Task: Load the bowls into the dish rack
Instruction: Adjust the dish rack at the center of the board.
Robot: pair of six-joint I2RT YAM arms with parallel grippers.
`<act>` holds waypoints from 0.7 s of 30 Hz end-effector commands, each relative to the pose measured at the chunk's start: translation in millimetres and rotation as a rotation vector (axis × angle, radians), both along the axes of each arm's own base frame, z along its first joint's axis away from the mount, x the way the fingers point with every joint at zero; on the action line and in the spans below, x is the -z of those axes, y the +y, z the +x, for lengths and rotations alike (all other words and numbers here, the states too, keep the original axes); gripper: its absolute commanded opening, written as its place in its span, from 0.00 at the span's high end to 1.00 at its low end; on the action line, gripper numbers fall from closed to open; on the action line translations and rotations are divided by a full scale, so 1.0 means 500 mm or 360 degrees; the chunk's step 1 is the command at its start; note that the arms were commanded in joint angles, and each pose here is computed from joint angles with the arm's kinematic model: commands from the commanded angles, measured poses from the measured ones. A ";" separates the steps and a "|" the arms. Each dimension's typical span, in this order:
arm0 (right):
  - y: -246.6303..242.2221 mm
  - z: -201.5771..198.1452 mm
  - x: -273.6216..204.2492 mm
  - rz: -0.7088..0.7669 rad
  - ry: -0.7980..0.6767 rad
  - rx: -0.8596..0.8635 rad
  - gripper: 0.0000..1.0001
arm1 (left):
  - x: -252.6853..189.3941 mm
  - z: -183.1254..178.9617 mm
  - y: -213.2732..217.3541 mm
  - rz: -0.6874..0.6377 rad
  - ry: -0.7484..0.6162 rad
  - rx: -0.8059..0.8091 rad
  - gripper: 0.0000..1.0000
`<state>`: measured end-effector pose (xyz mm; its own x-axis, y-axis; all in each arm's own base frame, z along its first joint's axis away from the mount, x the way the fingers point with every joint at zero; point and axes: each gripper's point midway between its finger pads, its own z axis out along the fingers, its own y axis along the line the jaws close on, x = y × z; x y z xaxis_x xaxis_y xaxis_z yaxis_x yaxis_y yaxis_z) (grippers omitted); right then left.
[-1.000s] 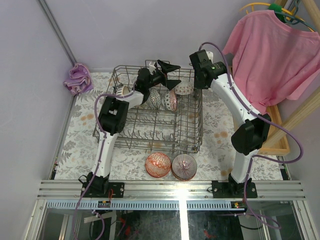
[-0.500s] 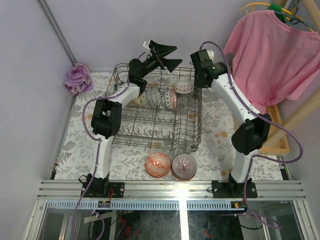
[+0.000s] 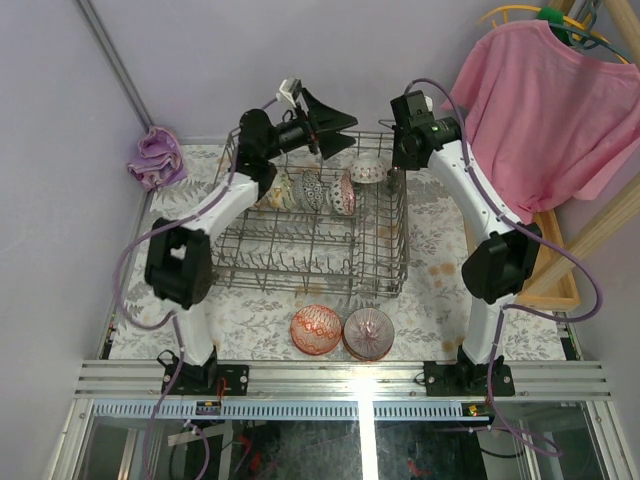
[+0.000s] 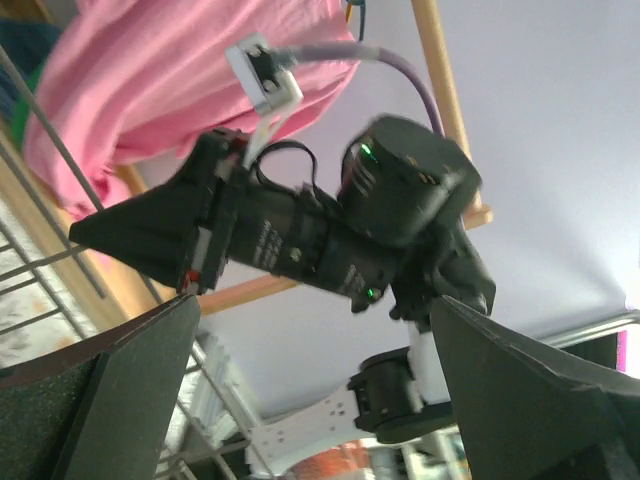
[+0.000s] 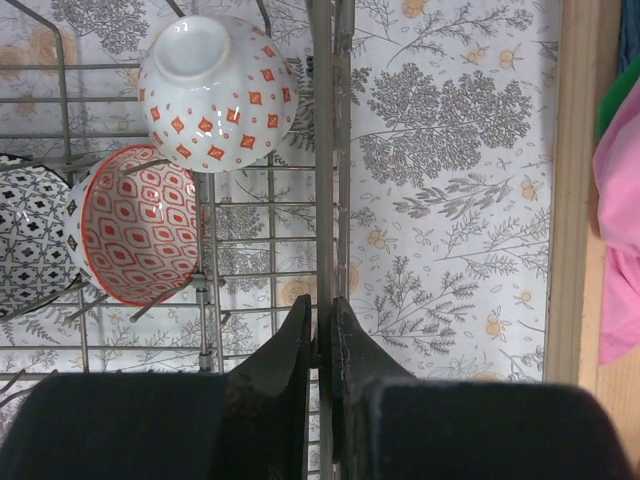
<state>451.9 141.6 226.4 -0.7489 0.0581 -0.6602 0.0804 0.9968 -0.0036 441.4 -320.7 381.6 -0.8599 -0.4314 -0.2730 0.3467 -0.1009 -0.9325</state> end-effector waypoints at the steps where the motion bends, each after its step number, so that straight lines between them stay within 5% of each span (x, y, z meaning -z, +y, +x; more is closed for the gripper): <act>1: 0.017 0.044 -0.029 0.0095 -0.0087 -0.0138 1.00 | -0.017 -0.064 0.042 0.0310 -0.0231 -0.0125 0.00; 15: -0.016 0.105 -0.073 0.0167 -0.0199 -0.0298 0.99 | 0.014 -0.171 0.163 0.0801 -0.0188 -0.0474 0.00; 17: -0.011 0.094 -0.099 0.0196 -0.0230 -0.0334 0.93 | 0.020 -0.183 0.176 0.0847 -0.0152 -0.0495 0.00; 21: -0.008 0.060 -0.154 0.0268 -0.0330 -0.0348 0.65 | 0.022 -0.203 0.194 0.0893 -0.0133 -0.0536 0.00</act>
<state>492.7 135.1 230.9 -0.7366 0.0371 -0.6753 -0.0564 0.9917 0.1159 354.0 -238.3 387.2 -0.6527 -0.4648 -0.5983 0.4088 0.4488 -0.7947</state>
